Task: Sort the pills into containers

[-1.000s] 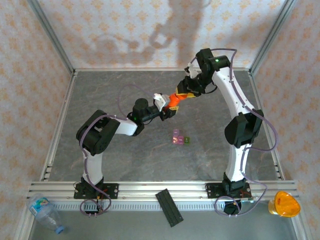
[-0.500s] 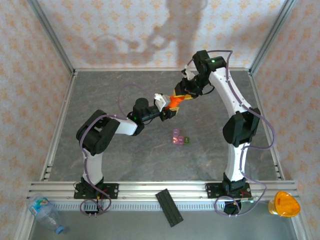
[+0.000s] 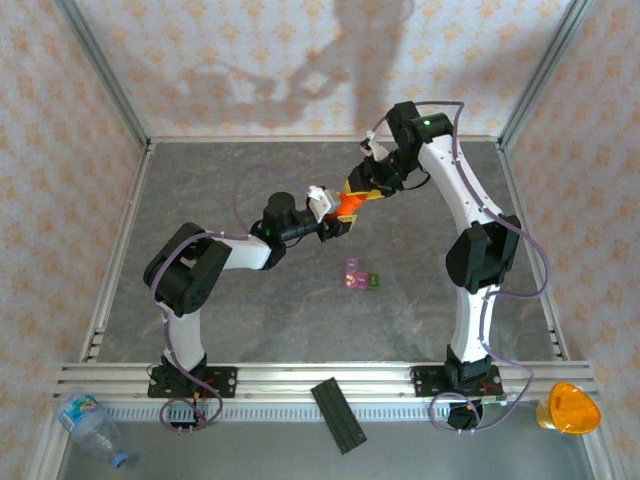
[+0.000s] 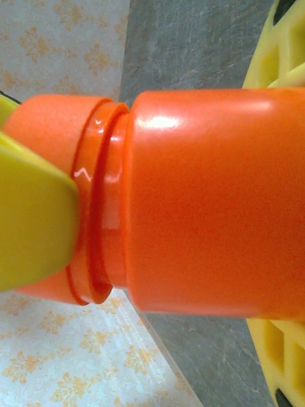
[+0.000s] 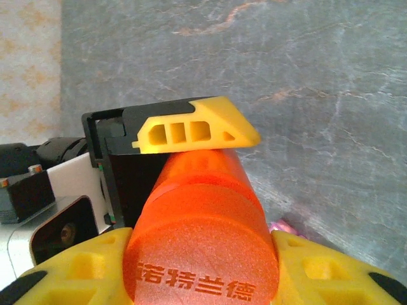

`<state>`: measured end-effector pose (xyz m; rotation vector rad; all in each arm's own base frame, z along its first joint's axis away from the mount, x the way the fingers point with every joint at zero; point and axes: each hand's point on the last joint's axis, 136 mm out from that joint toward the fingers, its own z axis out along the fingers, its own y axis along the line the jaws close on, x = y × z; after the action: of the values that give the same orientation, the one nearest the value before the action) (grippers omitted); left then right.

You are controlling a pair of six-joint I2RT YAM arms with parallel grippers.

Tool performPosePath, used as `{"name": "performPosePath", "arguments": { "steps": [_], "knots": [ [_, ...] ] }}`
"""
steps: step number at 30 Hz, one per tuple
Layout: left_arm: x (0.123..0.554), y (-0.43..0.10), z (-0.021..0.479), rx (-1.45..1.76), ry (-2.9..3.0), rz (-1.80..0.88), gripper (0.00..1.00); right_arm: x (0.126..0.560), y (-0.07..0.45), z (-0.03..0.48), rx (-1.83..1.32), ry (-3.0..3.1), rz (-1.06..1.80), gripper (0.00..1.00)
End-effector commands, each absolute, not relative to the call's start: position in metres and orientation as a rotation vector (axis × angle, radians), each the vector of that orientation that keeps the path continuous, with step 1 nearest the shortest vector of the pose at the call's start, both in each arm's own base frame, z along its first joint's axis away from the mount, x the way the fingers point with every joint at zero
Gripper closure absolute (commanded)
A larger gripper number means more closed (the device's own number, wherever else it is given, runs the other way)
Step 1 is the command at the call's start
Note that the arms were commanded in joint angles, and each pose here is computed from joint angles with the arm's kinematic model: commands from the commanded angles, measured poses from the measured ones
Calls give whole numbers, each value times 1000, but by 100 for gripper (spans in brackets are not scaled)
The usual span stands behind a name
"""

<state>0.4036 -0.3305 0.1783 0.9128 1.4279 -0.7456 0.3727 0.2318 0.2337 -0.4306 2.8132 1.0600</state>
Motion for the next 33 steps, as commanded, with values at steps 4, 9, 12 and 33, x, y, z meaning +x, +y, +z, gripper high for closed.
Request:
{"name": "performPosePath", "arguments": {
  "steps": [4,9,12,33],
  "knots": [
    [392,-334,249,903,1210,-756,100,355,248,233,-493,2819,1224,62],
    [397,-334,247,885,1225,-747,100,360,244,229,-441,2841,1164,59],
    [400,-331,242,862,1234,-734,100,364,244,230,-415,2837,1142,54],
    [406,-327,223,780,1298,-772,100,395,222,293,-215,2602,1061,15]
  ]
}}
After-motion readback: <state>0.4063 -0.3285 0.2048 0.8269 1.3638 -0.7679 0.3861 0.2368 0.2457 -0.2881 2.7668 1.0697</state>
